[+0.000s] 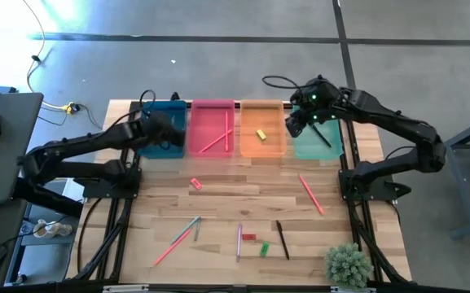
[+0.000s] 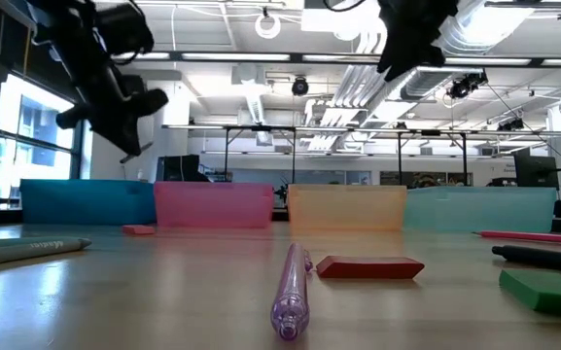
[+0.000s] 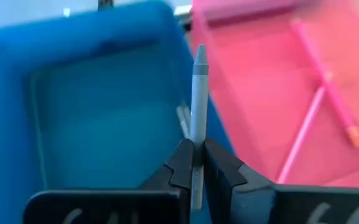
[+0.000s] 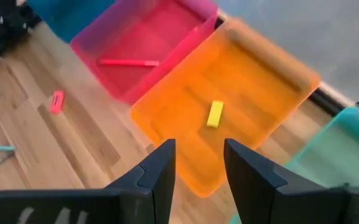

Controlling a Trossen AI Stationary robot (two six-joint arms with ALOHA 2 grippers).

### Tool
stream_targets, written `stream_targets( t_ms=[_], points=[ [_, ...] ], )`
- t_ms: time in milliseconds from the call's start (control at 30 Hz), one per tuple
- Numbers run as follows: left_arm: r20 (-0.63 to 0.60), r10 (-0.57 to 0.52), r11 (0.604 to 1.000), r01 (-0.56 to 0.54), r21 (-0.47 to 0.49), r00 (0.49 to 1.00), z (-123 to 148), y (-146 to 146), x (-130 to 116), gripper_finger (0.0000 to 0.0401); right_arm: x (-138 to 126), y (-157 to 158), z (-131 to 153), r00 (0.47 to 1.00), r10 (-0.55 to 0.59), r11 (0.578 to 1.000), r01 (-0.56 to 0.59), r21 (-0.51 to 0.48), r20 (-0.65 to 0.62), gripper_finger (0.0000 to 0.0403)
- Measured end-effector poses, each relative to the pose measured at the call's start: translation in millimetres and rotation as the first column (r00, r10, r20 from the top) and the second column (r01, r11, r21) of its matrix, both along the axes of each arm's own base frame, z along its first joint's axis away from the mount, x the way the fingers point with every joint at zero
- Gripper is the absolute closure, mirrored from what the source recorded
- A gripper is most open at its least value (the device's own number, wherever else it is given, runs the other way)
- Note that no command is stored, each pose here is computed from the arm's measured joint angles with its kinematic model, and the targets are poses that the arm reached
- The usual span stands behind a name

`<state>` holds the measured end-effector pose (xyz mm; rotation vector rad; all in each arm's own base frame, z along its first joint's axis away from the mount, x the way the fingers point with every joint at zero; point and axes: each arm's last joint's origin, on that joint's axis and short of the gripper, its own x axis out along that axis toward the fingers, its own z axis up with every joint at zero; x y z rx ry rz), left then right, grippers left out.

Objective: Sort crayons/erasers/pens/pencils in bins

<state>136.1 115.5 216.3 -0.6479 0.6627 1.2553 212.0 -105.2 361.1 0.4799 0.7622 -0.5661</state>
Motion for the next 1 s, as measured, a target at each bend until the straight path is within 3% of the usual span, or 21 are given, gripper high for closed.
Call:
stream_targets(
  t_ms=[167, 467, 800, 1000],
  points=[
    [-0.029, 0.015, 0.993, -0.019, -0.116, 0.999, -15.7, 15.1, -0.1, 0.0393, 6.3, 14.9, -23.6, 0.997, 0.038, 0.998, -0.034, 0.058, -0.061, 0.0274],
    [-0.121, 0.024, 0.979, -0.048, -0.200, 0.992, -35.9, 29.5, -0.2, 0.0393, 11.1, 45.3, -61.6, 0.985, 0.073, 0.982, -0.044, 0.186, -0.155, 0.0274],
    [-0.119, 0.034, 0.956, -0.067, -0.286, 0.992, -47.2, 37.8, -2.7, 0.0384, 0.7, 86.7, -120.9, 0.942, 0.100, 0.932, 0.024, 0.362, -0.320, 0.0274],
    [-0.113, 0.038, 0.952, -0.071, -0.298, 0.993, -47.7, 39.3, -4.4, 0.0369, -12.0, 107.4, -151.6, 0.906, 0.068, 0.906, 0.120, 0.407, -0.418, 0.0274]
  ],
)
